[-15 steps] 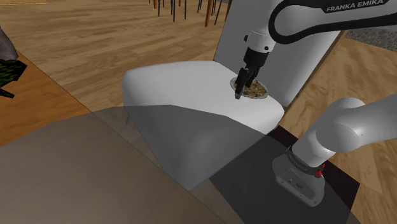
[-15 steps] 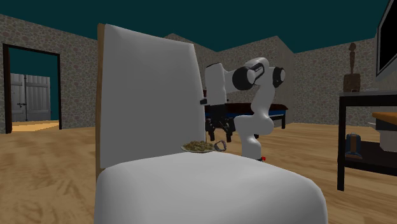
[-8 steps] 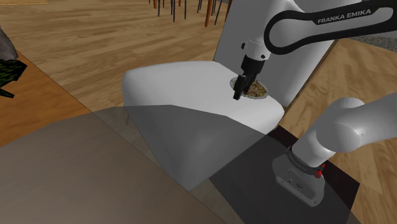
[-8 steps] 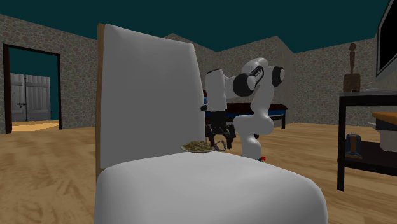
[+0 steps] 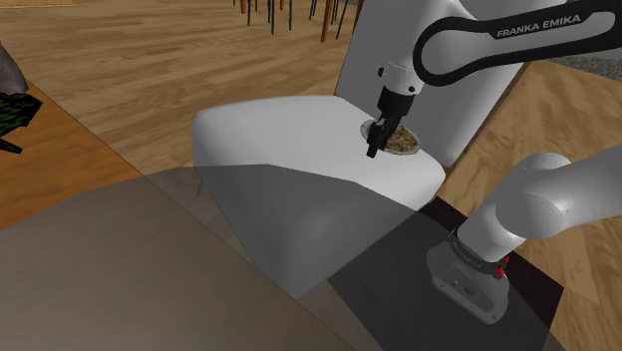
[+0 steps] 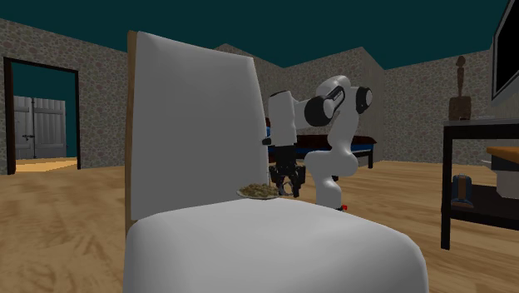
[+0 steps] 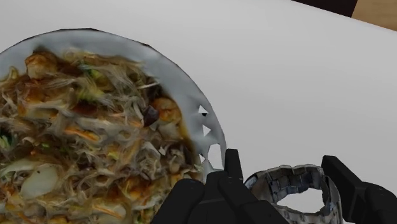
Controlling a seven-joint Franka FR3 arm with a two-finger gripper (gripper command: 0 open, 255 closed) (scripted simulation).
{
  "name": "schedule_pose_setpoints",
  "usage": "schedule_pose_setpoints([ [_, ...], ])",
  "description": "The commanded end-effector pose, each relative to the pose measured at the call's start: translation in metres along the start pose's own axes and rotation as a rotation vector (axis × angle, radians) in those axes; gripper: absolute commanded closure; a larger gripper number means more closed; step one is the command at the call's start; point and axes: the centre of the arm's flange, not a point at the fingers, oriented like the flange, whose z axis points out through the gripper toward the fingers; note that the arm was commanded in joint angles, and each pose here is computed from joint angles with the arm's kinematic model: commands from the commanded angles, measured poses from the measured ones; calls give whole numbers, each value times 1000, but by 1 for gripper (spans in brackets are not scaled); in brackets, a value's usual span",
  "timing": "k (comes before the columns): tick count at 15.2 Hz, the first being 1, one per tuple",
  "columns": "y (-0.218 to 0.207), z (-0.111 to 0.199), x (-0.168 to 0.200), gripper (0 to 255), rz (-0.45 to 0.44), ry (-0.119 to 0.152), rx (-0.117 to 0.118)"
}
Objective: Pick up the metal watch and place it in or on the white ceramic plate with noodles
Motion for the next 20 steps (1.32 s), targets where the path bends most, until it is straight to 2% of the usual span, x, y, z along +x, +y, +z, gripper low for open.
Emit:
schedule_pose_setpoints([
  [1, 0, 0, 0, 255, 0, -1, 0],
  [7, 0, 0, 0, 255, 0, -1, 0],
  [20, -6, -68, -3, 255, 0, -1, 0],
])
